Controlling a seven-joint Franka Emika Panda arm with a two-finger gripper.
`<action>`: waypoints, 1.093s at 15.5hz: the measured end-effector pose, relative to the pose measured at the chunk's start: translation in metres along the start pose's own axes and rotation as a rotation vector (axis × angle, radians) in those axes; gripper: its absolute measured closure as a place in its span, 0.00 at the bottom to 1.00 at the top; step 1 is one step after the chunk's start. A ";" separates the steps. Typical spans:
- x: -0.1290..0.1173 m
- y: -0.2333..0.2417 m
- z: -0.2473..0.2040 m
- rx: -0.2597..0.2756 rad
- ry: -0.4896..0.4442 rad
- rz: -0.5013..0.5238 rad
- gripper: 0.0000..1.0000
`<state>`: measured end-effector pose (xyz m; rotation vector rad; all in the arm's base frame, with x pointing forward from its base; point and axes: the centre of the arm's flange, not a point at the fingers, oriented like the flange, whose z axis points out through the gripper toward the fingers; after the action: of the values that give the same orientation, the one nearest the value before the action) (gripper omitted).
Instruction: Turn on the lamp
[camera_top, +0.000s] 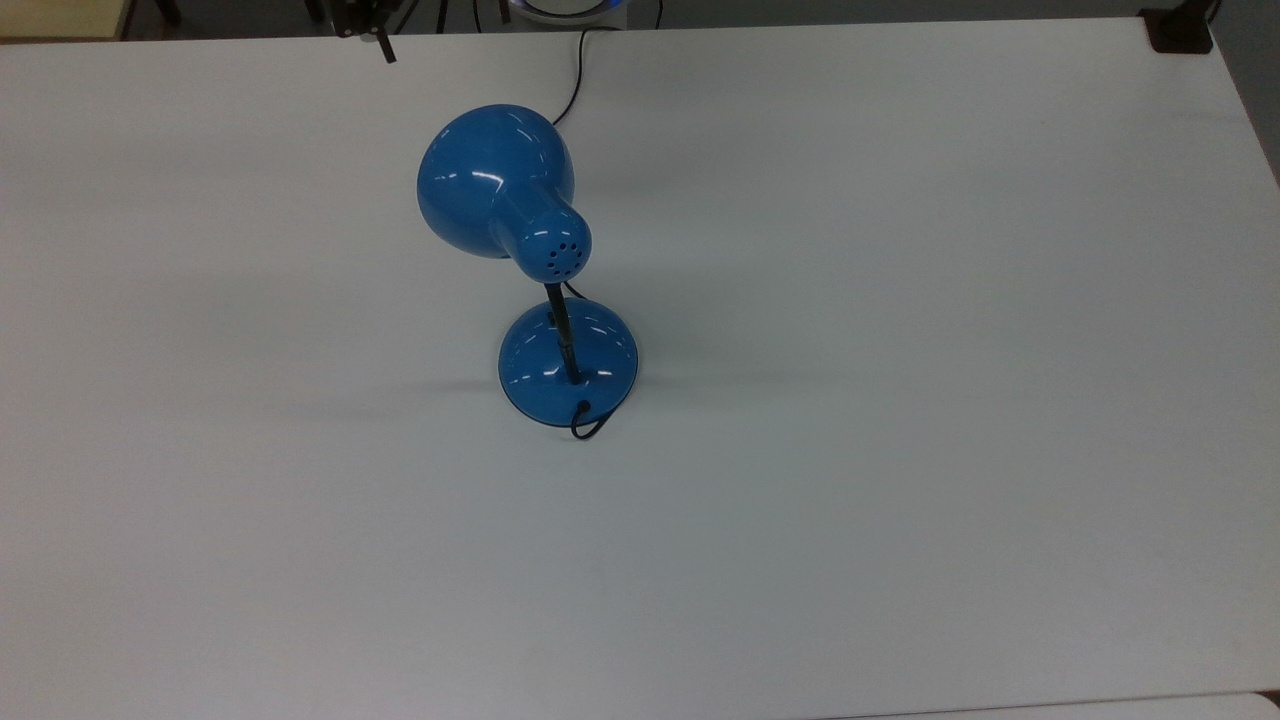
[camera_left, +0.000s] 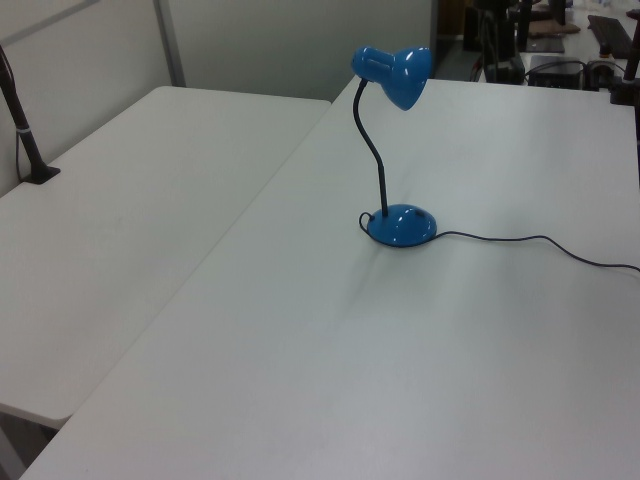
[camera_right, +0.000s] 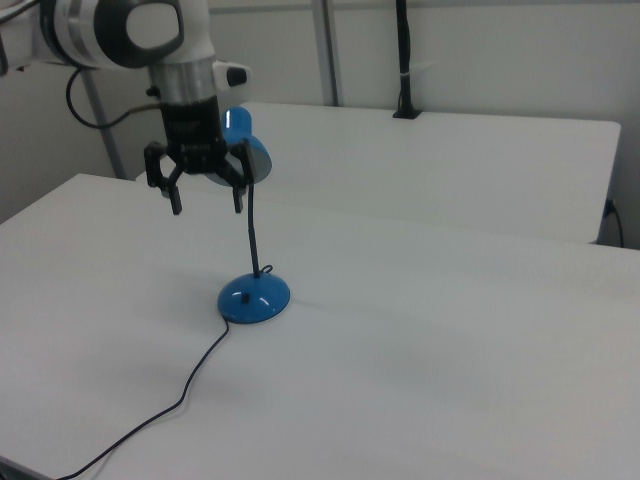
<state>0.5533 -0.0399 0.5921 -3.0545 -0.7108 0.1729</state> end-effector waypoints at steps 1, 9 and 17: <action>-0.001 0.002 0.011 0.005 -0.024 -0.013 0.02; 0.006 0.026 0.115 -0.011 0.016 0.031 0.80; 0.047 0.003 0.174 -0.017 0.226 0.241 0.99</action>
<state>0.5779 -0.0264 0.4136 -3.0967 -0.3345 -0.1786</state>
